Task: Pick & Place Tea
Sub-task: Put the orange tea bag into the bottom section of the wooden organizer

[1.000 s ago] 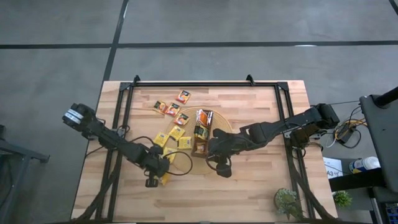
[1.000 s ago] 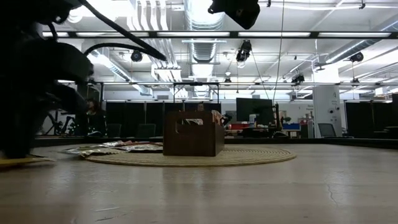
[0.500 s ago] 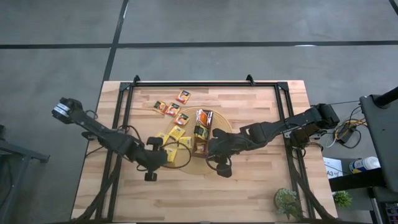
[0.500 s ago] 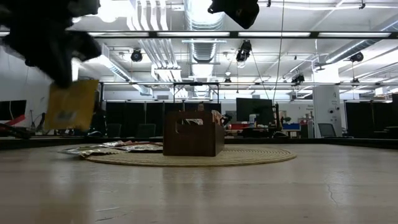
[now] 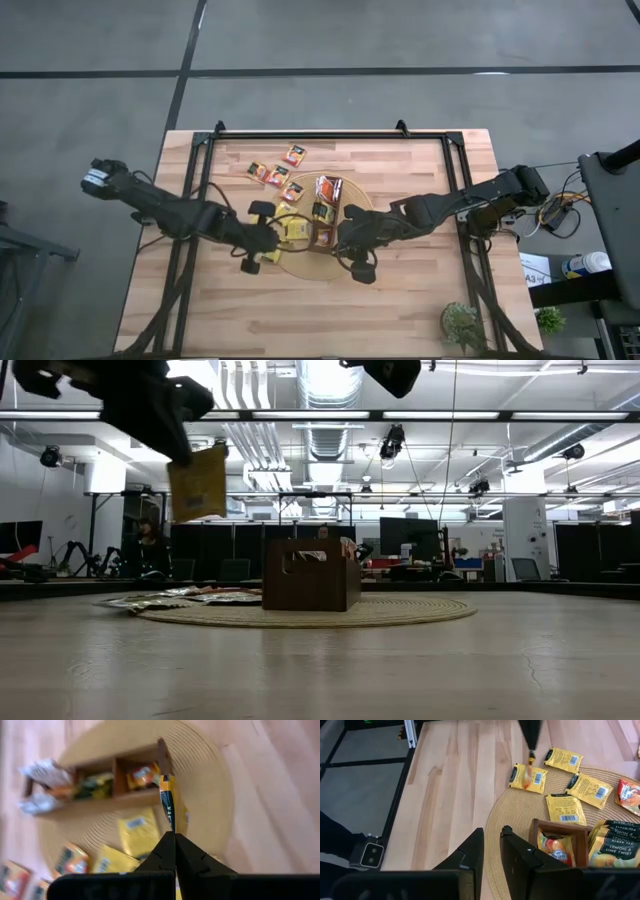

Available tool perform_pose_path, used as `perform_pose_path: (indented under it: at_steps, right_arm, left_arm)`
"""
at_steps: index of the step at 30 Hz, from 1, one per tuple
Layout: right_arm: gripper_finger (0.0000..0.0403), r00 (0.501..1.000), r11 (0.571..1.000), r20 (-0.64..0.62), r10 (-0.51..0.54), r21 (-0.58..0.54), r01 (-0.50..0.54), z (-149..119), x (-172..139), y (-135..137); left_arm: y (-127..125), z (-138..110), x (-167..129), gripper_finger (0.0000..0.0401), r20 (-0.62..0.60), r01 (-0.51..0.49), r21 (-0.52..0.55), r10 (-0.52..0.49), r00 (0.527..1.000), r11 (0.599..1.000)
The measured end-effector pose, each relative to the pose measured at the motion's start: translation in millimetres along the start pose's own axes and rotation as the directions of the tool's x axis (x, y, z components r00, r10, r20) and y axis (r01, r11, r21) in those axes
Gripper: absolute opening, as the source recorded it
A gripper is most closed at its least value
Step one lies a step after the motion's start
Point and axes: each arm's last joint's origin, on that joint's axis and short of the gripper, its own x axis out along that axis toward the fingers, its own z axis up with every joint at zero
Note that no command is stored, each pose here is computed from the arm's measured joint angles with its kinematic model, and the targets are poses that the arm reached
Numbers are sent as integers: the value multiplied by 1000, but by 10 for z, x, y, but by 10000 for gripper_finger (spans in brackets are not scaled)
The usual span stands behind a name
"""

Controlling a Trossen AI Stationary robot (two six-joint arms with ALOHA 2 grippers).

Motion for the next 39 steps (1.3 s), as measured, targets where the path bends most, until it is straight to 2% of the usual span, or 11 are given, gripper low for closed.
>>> perform_pose_path:
  at_steps: [6, 10, 13, 18, 25, 34, 39]
  right_arm:
    - [59, 1000, 1000, 0, 1, 0, -1, 1, -39, 0]
    - [59, 999, 1000, -38, -9, 11, 10, -31, -64, -9]
    - [57, 998, 1000, -68, -5, 30, 7, -57, -114, -14]
    - [57, 995, 998, -101, 7, 66, 0, -85, -235, -16]
    - [56, 992, 991, -72, 104, 89, -97, -50, -444, 18]
    - [56, 991, 975, 11, 136, 176, -136, -8, -797, 28]
    - [56, 982, 969, 100, 161, 175, -177, 20, -1093, 31]
  left_arm:
    - [206, 75, 54, 0, 78, -45, 125, 35, 996, 991]
    - [322, 111, 80, 0, 120, -91, 246, 63, 991, 965]
    - [414, 128, 95, 0, 155, -95, 322, 47, 987, 942]
    - [546, 140, 149, 0, 193, -86, 374, 13, 981, 923]
    - [604, 164, 294, 0, 221, -60, 502, -60, 973, 863]
    - [628, 199, 504, 0, 227, -74, 634, -93, 969, 770]
    - [634, 200, 586, 0, 215, -67, 692, -116, 970, 718]
